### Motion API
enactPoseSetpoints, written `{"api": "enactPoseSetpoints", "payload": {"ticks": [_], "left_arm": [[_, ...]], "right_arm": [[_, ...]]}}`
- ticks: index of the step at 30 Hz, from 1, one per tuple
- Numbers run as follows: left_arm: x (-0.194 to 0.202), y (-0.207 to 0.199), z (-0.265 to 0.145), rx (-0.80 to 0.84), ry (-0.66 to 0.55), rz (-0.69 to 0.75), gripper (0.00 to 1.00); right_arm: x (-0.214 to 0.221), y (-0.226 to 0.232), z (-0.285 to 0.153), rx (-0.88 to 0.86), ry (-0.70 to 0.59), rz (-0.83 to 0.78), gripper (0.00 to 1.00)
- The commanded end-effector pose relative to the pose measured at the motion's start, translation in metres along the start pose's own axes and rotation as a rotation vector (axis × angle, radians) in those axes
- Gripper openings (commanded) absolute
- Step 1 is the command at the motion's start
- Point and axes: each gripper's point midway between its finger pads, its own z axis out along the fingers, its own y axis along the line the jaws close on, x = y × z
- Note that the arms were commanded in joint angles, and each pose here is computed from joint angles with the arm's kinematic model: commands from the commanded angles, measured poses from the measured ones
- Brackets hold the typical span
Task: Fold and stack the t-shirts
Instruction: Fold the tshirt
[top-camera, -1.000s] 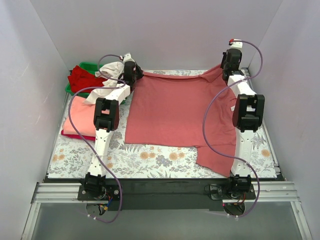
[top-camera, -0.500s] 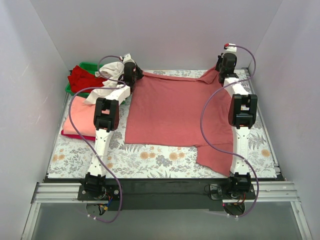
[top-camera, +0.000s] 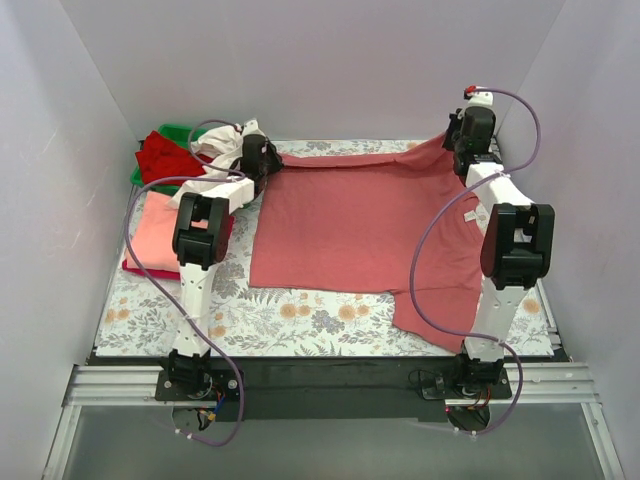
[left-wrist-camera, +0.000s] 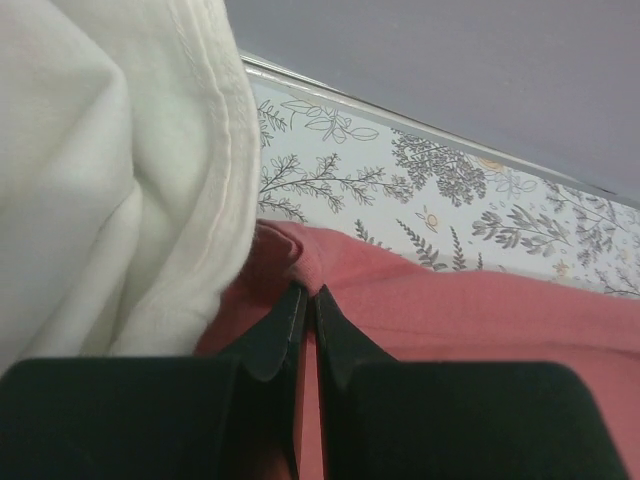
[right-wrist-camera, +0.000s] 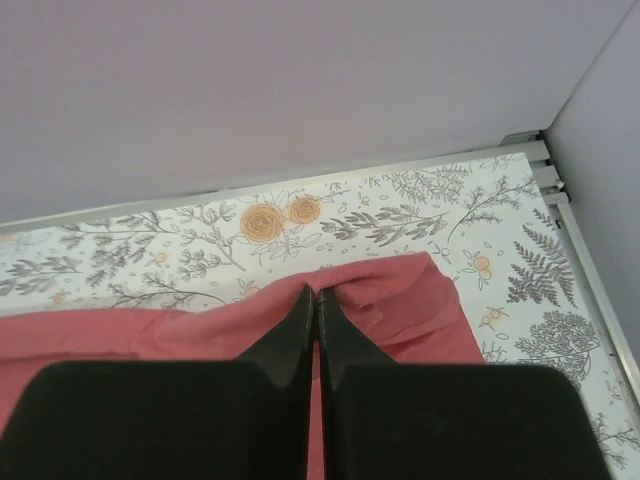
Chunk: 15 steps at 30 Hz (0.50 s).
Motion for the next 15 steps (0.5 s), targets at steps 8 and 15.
{"api": "enactPoseSetpoints", "payload": {"ticks": [8,15], "left_arm": [[-0.073,-0.024,-0.065,0.027,-0.127,0.015,0.0],[-0.056,-0.02,-0.078,0.026,-0.056,0.023,0.0]], "right_arm": [[0.004,-0.004,-0.071,0.014,0.15,0.048,0.01],[0.034,-0.007,-0.114,0.036,0.238,0.123,0.01]]}}
